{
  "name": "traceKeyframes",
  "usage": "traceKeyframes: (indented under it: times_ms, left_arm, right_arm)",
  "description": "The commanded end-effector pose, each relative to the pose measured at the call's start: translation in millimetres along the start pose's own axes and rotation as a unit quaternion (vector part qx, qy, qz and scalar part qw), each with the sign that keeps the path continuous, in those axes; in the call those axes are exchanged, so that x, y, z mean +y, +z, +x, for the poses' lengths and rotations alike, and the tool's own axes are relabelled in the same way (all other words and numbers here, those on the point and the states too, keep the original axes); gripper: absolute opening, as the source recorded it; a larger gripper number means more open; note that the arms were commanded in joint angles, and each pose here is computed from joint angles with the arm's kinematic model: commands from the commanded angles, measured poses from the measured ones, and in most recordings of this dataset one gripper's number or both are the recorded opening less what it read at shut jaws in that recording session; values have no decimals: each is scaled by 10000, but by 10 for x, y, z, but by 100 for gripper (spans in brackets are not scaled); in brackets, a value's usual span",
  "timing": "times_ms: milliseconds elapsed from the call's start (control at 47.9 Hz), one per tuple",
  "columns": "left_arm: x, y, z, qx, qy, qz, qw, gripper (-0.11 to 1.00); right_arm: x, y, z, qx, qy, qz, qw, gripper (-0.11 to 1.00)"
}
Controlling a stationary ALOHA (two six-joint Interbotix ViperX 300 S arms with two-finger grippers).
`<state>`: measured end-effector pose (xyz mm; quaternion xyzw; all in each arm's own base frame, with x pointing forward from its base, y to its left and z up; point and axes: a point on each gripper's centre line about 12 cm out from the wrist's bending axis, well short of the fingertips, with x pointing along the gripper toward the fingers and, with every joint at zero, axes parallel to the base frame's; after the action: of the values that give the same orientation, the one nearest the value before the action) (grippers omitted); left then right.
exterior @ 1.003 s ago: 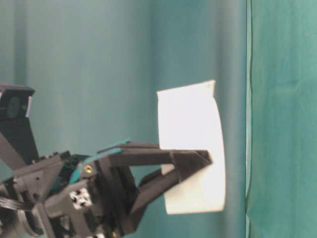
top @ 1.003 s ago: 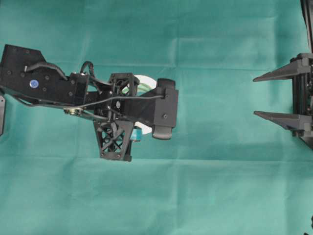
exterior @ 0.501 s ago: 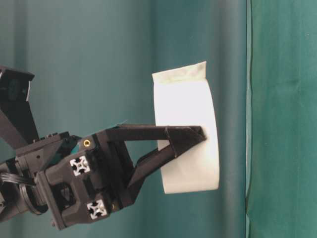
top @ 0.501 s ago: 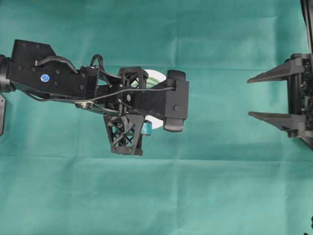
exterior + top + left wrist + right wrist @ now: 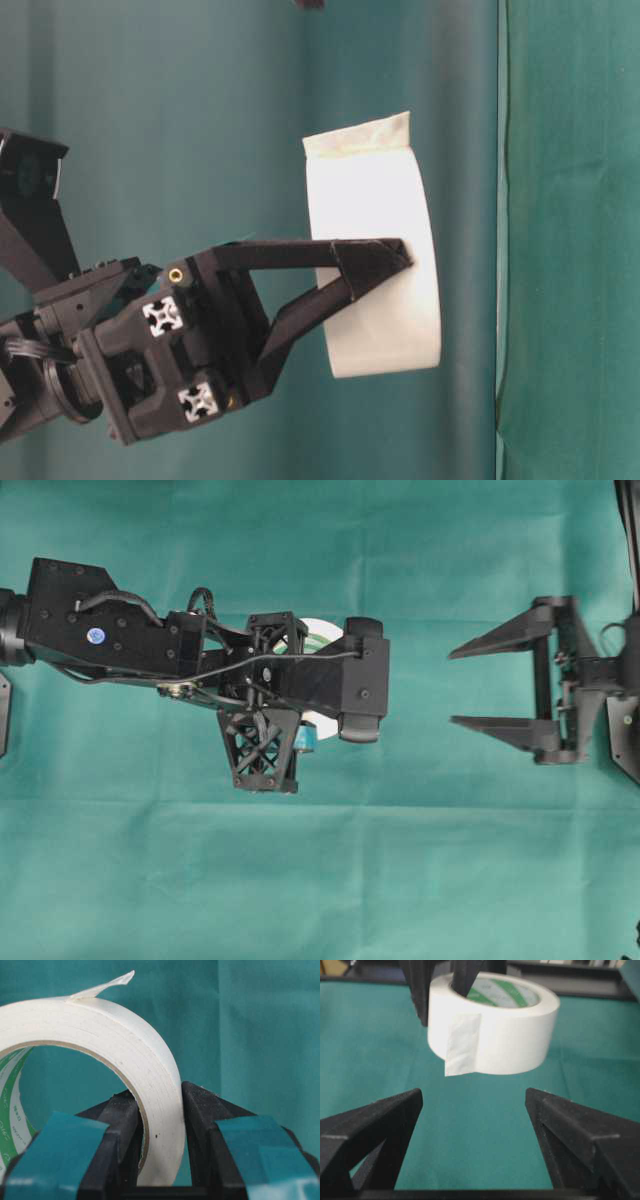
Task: Peel off the duct tape with your right arm.
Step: 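Move the right gripper toward the roll's loose tape end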
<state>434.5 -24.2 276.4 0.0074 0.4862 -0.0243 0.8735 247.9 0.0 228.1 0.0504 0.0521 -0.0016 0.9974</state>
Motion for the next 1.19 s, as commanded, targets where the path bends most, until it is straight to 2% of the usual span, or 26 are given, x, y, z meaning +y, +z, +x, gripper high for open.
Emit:
traceKeyframes:
  times_ms: [0, 376, 1023, 1107, 1170]
  left_arm:
    - [34, 140, -154, -322, 31, -13, 9995, 20]
    - [41, 149, -127, -353, 35, -11, 9994, 20]
    - [36, 135, -109, -353, 37, 7, 9994, 20]
    - [36, 139, -112, -361, 37, 7, 9993, 20]
    - [28, 134, -108, -353, 27, 9, 9994, 20]
  right_arm:
    - [17, 91, 144, -90, 25, 6, 10000, 71]
    - [17, 82, 570, 170, 3, -7, 9999, 71]
    - [18, 97, 809, 239, -4, -7, 9997, 71]
    - [11, 98, 809, 237, -20, 7, 9997, 67]
    - [1, 93, 806, 243, -36, 9, 9997, 59]
